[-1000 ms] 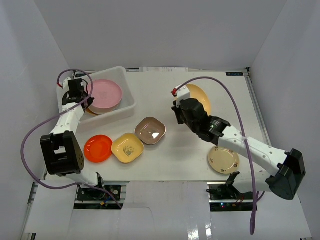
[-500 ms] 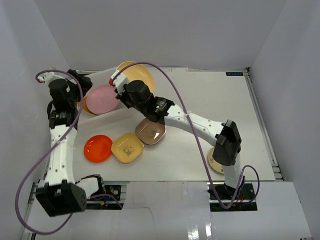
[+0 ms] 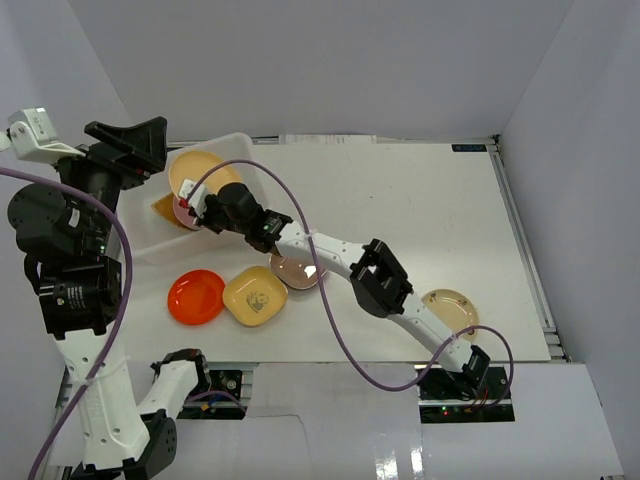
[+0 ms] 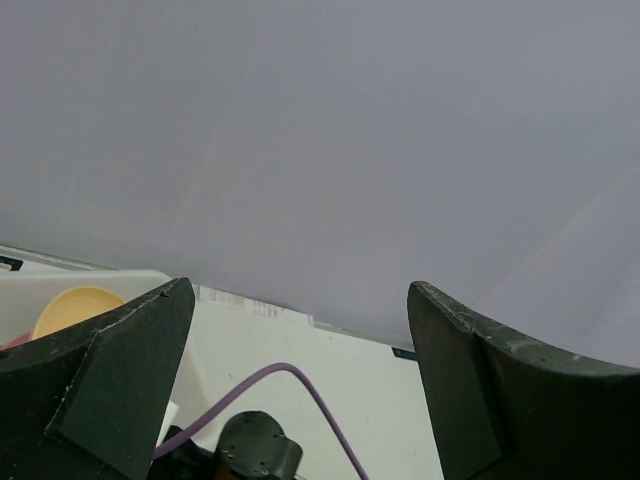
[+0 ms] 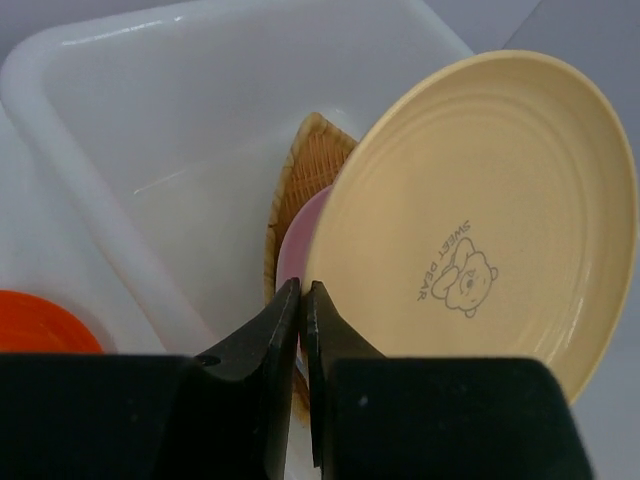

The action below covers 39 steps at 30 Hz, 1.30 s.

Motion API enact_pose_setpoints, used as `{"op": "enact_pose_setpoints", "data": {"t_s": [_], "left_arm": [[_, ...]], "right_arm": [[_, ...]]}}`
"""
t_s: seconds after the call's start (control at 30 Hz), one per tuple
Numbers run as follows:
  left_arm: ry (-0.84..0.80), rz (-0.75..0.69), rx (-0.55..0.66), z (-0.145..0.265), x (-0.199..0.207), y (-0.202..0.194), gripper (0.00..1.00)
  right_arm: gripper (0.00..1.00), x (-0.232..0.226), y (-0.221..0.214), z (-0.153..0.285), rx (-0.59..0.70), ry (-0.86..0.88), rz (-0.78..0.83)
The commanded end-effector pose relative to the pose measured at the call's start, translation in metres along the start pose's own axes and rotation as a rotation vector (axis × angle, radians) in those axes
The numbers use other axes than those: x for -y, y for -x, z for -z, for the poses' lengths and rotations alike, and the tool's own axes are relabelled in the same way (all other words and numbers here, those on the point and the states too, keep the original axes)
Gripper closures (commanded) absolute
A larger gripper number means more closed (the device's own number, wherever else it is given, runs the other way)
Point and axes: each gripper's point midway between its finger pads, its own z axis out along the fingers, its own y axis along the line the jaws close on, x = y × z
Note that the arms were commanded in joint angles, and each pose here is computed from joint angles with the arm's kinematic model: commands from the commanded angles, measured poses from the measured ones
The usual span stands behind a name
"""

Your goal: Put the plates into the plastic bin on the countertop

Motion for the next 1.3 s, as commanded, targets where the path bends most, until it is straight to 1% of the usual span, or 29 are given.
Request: {"op": "enact_pose_setpoints", "data": {"t_s": [0.0, 0.03, 0.07, 0.1, 0.13, 0.17, 0.2, 0.23, 0.27, 0.3, 0.33, 0.37, 0.4, 0.43, 0.47, 0.5, 0.53, 0.57, 0.6, 0.63, 0.73, 0.77, 0.83, 0.87, 1.0, 1.03, 1.13, 1.23, 1.27], "left_arm": [[-0.013, -0.006, -0.120, 0.003, -0.002, -0.027, 0.02], [-0.011, 0.007, -0.135, 0.004, -0.005, -0.034, 0.02], [-0.011, 0.011, -0.146, 0.005, -0.006, -0.038, 0.02], [-0.011, 0.013, -0.158, 0.005, -0.008, -0.043, 0.02], [-0.001, 0.019, -0.180, 0.005, -0.014, -0.052, 0.02], [-0.002, 0.022, -0.193, 0.006, -0.016, -0.058, 0.02], [-0.003, 0.028, -0.210, 0.006, -0.018, -0.064, 0.02], [-0.002, 0.038, -0.248, 0.006, -0.023, -0.077, 0.02], [-0.003, 0.048, -0.270, 0.006, -0.025, -0.085, 0.02], [-0.005, 0.059, -0.296, 0.006, -0.028, -0.094, 0.03], [-0.010, 0.079, -0.360, 0.009, -0.034, -0.116, 0.05], [-0.010, 0.092, -0.395, 0.011, -0.038, -0.128, 0.07], [-0.010, 0.107, -0.436, 0.014, -0.043, -0.142, 0.11], [-0.008, 0.125, -0.475, 0.018, -0.047, -0.156, 0.12], [-0.010, 0.167, -0.556, 0.027, -0.056, -0.186, 0.15], [-0.011, 0.188, -0.598, 0.033, -0.059, -0.201, 0.22], [-0.016, 0.202, -0.629, 0.038, -0.062, -0.213, 0.25], [-0.016, 0.217, -0.662, 0.045, -0.065, -0.225, 0.28], [-0.016, 0.228, -0.711, 0.056, -0.069, -0.246, 0.30], [-0.013, 0.231, -0.732, 0.061, -0.070, -0.256, 0.33], [-0.004, 0.233, -0.849, 0.081, -0.065, -0.303, 0.34], [-0.046, 0.214, -0.914, 0.093, -0.048, -0.322, 0.34], [0.060, 0.145, -0.942, 0.096, -0.060, -0.352, 0.33], [0.040, 0.111, -0.982, 0.105, -0.050, -0.366, 0.33], [0.169, -0.015, -1.008, 0.112, -0.072, -0.399, 0.33], [0.162, -0.018, -1.009, 0.113, -0.069, -0.401, 0.33], [0.156, -0.130, -1.104, 0.127, -0.057, -0.436, 0.33], [0.152, -0.203, -1.085, 0.122, -0.043, -0.447, 0.34], [0.112, -0.257, -1.112, 0.128, -0.035, -0.458, 0.35]], "right_arm": [[0.88, 0.016, 0.058, -0.006, 0.204, -0.044, 0.073], [0.66, 0.016, 0.051, -0.007, 0.188, -0.055, 0.068], [0.53, 0.021, 0.056, -0.003, 0.199, -0.079, 0.067], [0.36, 0.033, 0.086, 0.013, 0.246, -0.117, 0.061], [0.31, 0.027, 0.065, 0.016, 0.208, -0.105, 0.037], [0.27, 0.036, 0.080, 0.028, 0.253, -0.127, 0.030], [0.27, 0.049, 0.119, 0.054, 0.312, -0.147, 0.022], [0.28, 0.045, 0.106, 0.060, 0.280, -0.135, -0.017], [0.30, 0.052, 0.111, 0.073, 0.286, -0.144, -0.032], [0.32, 0.063, 0.150, 0.104, 0.355, -0.162, -0.039], [0.33, 0.055, 0.120, 0.111, 0.294, -0.144, -0.081], [0.35, 0.054, 0.120, 0.126, 0.292, -0.147, -0.101], [0.39, 0.062, 0.144, 0.157, 0.335, -0.172, -0.120], [0.40, 0.062, 0.133, 0.168, 0.311, -0.178, -0.150], [0.42, 0.047, 0.092, 0.177, 0.228, -0.161, -0.214], [0.47, 0.058, 0.097, 0.205, 0.235, -0.232, -0.246], [0.49, 0.059, 0.078, 0.217, 0.198, -0.262, -0.282], [0.51, 0.047, 0.030, 0.229, 0.105, -0.278, -0.350], [0.55, 0.055, 0.025, 0.249, 0.101, -0.338, -0.401], [0.55, 0.060, -0.004, 0.261, 0.029, -0.377, -0.444], [0.56, 0.058, -0.067, 0.299, -0.083, -0.445, -0.606], [0.57, 0.054, -0.080, 0.309, -0.109, -0.452, -0.638], [0.57, 0.047, -0.098, 0.332, -0.127, -0.474, -0.693], [0.57, 0.041, -0.105, 0.338, -0.153, -0.466, -0.708], [0.55, 0.014, -0.135, 0.348, -0.257, -0.417, -0.753], [0.55, 0.011, -0.142, 0.350, -0.275, -0.419, -0.762], [0.55, 0.003, -0.156, 0.356, -0.294, -0.435, -0.787], [0.55, -0.003, -0.164, 0.363, -0.306, -0.437, -0.792], [0.56, 0.000, -0.164, 0.368, -0.302, -0.460, -0.789]]}}
